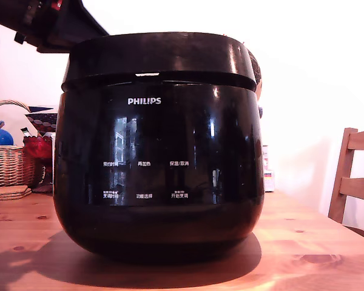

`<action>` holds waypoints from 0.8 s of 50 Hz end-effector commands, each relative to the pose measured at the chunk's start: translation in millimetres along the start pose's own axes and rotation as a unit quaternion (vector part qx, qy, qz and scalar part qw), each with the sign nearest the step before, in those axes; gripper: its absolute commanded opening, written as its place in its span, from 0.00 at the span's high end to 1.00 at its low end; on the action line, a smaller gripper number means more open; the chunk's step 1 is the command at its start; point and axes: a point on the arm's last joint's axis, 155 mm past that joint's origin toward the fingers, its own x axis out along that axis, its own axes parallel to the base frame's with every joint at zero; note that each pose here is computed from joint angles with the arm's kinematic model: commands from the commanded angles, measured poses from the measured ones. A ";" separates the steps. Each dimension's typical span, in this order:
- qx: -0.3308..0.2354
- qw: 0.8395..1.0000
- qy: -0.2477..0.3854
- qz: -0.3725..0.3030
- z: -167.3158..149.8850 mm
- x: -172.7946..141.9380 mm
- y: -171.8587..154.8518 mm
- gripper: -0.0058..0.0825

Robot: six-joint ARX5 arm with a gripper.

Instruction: Close the rice cooker by pressing the lid down with medium force

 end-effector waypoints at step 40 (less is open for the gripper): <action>0.007 0.996 0.088 0.015 -85.0 19.3 -8.8 0.96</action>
